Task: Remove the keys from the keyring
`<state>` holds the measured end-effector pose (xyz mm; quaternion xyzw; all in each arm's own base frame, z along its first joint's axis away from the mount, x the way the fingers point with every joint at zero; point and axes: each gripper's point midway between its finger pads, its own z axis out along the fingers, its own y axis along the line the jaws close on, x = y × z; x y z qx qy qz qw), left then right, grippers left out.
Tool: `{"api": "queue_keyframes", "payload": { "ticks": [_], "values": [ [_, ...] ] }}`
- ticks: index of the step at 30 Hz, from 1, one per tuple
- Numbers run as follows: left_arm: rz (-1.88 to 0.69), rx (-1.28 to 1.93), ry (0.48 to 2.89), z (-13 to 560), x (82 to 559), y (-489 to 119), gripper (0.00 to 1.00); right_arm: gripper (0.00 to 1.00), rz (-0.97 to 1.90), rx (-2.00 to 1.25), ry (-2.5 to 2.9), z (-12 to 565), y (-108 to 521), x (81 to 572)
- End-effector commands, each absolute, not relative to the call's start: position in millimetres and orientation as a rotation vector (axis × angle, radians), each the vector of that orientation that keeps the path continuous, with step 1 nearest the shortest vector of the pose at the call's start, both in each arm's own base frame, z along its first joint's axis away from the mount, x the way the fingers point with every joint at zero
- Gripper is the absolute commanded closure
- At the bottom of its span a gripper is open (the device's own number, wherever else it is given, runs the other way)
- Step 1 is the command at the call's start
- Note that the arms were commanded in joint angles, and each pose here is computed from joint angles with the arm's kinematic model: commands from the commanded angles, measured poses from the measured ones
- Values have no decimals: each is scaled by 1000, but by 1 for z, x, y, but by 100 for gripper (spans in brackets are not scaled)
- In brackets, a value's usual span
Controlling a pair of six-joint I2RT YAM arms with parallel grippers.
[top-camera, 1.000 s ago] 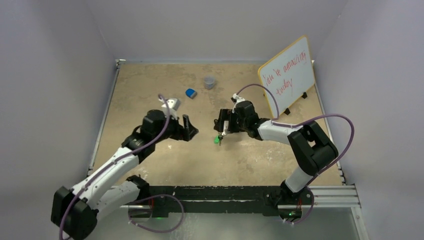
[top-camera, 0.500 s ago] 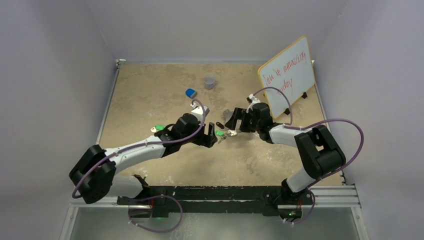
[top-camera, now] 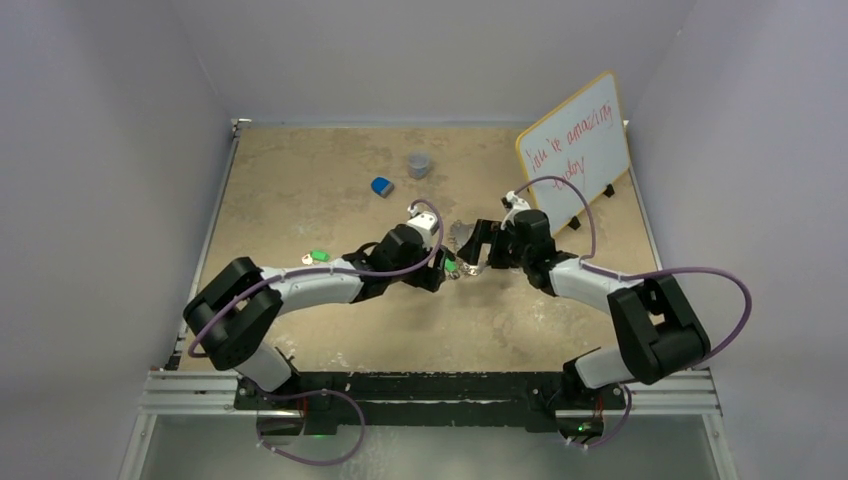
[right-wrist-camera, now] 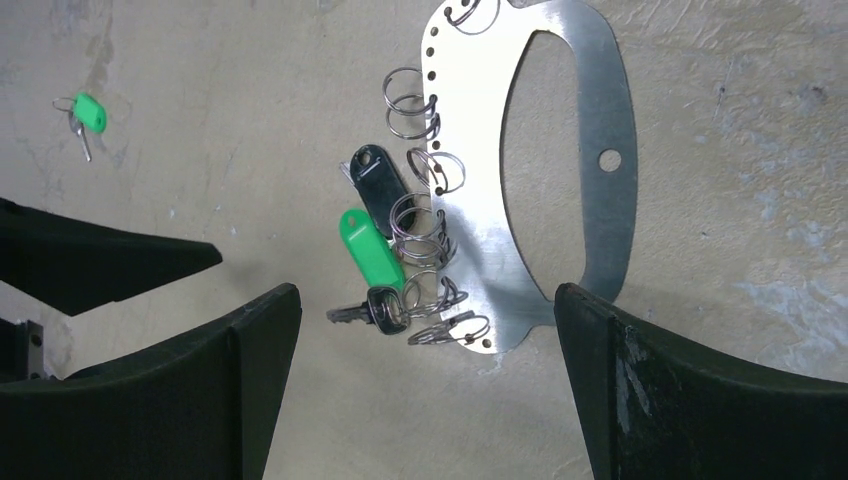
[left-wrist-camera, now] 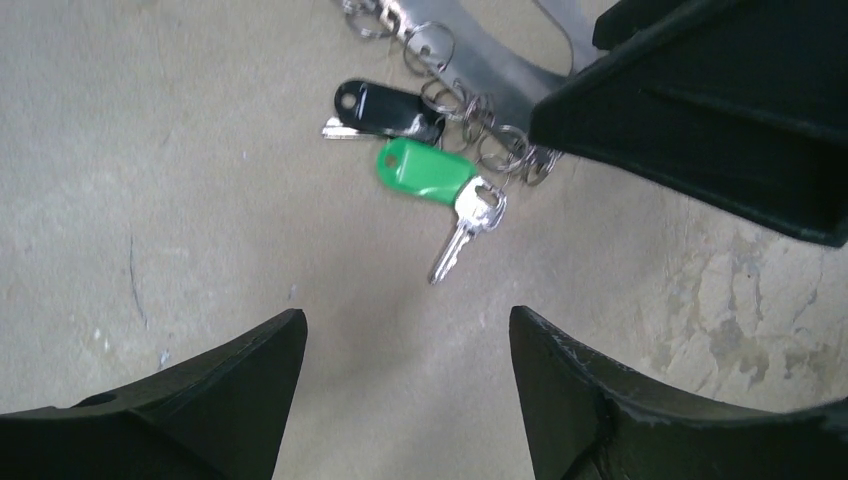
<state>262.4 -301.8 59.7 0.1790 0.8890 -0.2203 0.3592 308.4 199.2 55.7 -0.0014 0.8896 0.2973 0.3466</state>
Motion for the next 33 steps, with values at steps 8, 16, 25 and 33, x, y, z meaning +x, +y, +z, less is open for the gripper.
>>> {"api": "queue_keyframes", "payload": {
  "ticks": [8,16,25,33],
  "values": [
    [-666,650,2098,78,299,-364,66,1,670,139,2260,70,177,308],
    [-657,690,2096,67,310,-377,77,1,666,152,2264,69,175,306],
    [-644,691,2171,38,299,-367,80,1,649,105,2280,65,175,306],
    [-629,615,2272,17,273,-338,82,1,678,50,2264,68,184,312]
  ]
}}
